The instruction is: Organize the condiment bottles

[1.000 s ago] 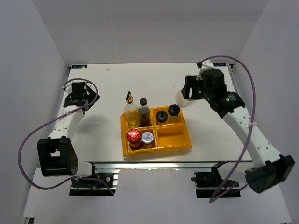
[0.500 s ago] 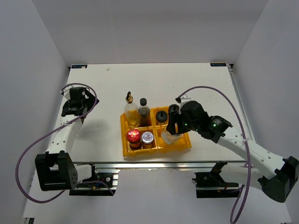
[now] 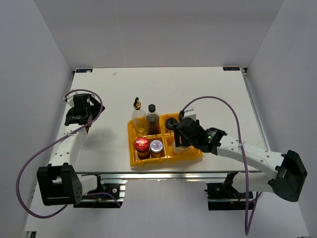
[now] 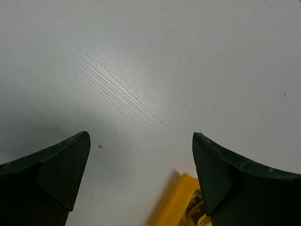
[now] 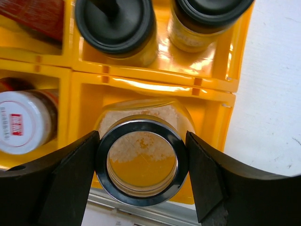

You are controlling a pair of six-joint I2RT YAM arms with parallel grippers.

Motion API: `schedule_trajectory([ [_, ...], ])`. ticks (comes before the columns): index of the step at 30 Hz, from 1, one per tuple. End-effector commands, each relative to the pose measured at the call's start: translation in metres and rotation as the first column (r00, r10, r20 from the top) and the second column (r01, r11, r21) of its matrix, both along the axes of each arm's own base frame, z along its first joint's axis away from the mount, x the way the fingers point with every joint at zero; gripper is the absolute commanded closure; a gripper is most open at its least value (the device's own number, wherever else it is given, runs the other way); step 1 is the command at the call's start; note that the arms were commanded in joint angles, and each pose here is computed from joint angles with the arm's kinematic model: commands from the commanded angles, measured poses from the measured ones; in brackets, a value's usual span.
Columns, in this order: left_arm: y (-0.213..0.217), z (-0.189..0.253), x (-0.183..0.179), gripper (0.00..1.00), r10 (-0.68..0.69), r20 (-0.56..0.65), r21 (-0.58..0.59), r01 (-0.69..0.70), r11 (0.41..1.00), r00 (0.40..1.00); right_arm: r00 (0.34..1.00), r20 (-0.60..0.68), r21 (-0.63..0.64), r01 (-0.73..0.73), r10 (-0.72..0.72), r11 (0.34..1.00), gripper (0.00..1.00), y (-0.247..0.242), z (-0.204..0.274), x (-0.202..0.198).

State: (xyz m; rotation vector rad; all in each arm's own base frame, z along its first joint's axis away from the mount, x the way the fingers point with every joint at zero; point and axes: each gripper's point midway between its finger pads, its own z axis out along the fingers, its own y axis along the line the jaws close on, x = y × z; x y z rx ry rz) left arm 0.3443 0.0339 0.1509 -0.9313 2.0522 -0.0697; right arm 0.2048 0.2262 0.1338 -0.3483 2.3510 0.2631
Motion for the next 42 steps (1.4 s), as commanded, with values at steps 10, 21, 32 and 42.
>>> schedule_trajectory([
  [10, 0.002, 0.003, -0.002, 0.02, 0.011, 0.018, -0.004, -0.011, 1.0, 1.0, 0.996, 0.057, 0.064, 0.062, -0.066, 0.996, 0.32, 0.015, -0.007, 0.018],
  [21, 0.005, 0.02, -0.002, 0.02, 0.039, 0.028, -0.003, -0.038, 0.999, 0.999, 0.982, 0.141, 0.102, 0.109, -0.123, 0.989, 0.11, -0.004, 0.044, 0.021],
  [32, 0.013, 0.065, -0.007, 0.02, 0.06, 0.111, 0.041, -0.065, 0.997, 0.992, 0.738, 0.309, -0.016, 0.634, -0.599, 0.773, 0.11, -0.181, 0.079, 0.087],
  [42, 0.009, 0.085, -0.007, 0.02, 0.008, 0.212, 0.061, -0.022, 0.998, 0.977, 0.67, 0.377, 0.162, 0.632, -0.639, 0.758, 0.11, -0.217, 0.088, 0.098],
])
